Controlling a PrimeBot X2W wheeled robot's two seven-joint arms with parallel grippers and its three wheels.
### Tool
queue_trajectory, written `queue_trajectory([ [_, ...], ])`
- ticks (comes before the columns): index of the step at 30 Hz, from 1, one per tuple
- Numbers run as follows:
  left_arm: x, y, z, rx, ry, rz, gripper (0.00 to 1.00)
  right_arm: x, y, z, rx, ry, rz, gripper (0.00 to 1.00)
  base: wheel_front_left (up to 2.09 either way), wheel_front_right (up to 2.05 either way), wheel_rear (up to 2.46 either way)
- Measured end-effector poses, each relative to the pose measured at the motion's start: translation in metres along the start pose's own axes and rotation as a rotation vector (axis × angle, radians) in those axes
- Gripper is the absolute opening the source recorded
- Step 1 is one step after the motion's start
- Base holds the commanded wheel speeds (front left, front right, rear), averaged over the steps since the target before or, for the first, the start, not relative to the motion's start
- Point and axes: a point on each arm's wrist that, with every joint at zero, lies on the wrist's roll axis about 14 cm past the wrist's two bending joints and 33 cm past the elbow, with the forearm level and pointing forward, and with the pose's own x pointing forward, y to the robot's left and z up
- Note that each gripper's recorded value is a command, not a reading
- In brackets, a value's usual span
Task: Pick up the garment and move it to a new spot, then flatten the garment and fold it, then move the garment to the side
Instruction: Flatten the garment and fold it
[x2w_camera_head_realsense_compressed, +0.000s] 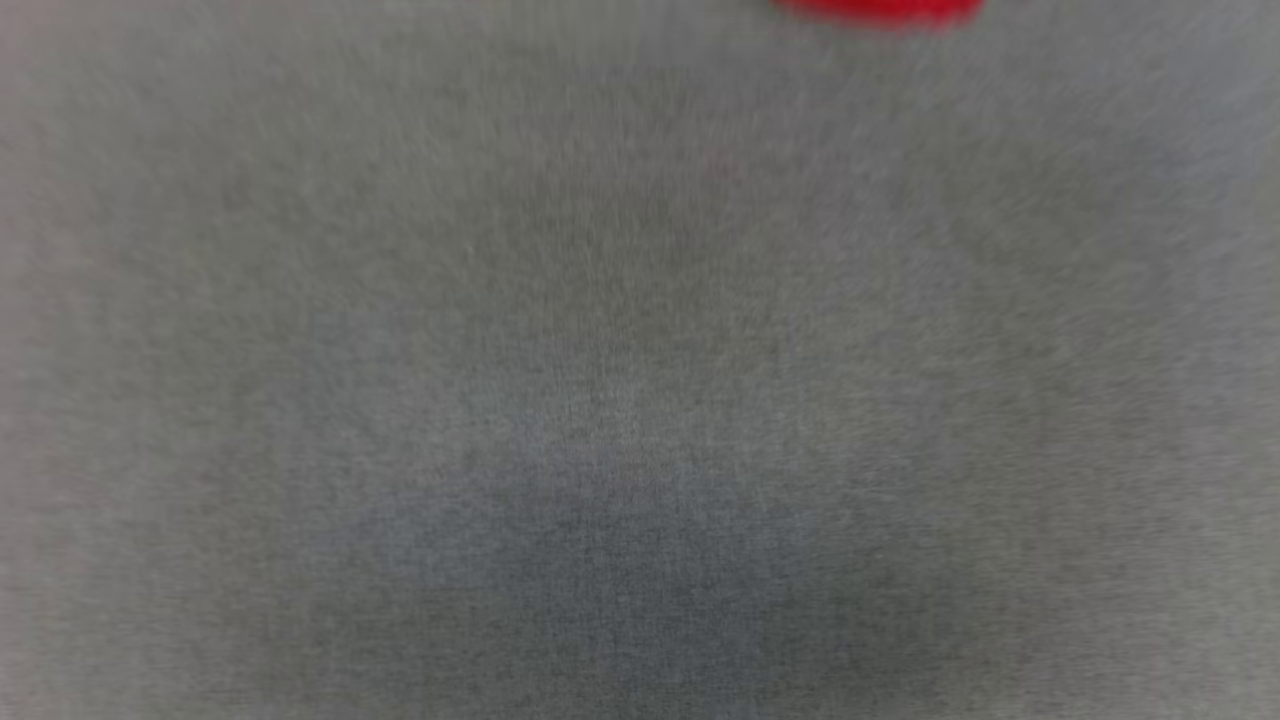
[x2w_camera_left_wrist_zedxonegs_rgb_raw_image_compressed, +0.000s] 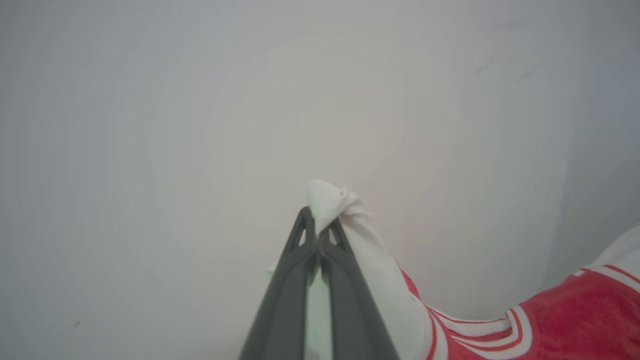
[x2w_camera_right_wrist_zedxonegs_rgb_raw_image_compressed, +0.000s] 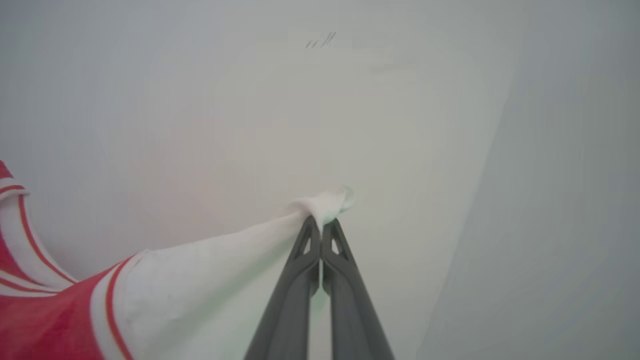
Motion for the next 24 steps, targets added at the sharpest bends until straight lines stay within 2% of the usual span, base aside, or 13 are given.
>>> queue_trajectory([
  [2, 0.01, 0.002, -0.013, -0.012, -0.023, -0.004, 0.0, 0.009, -0.002, -0.009, -0.035, -0.023, 0.002, 0.0, 0.0, 0.0, 0.0],
  [5, 0.021, 0.003, -0.041, -0.09, -0.059, -0.007, 0.0, 0.019, -0.002, -0.026, -0.085, -0.065, 0.006, 0.0, 0.0, 0.0, 0.0],
  [10, 0.027, 0.015, -0.112, -0.108, -0.039, 0.008, 0.0, 0.015, 0.01, -0.105, -0.117, -0.014, 0.004, 0.0, 0.0, 0.0, 0.0],
  [14, 0.018, 0.032, -0.188, -0.135, 0.059, 0.047, 0.0, 0.004, 0.043, -0.183, -0.072, 0.082, 0.033, 0.0, 0.0, 0.0, 0.0],
  [18, -0.005, 0.051, -0.26, -0.119, 0.193, 0.088, 0.0, -0.014, 0.081, -0.245, -0.03, 0.172, 0.08, 0.0, 0.0, 0.0, 0.0],
  [24, -0.042, 0.052, -0.315, -0.072, 0.393, 0.08, 0.0, -0.034, 0.114, -0.282, 0.085, 0.265, 0.109, 0.0, 0.0, 0.0, 0.0],
])
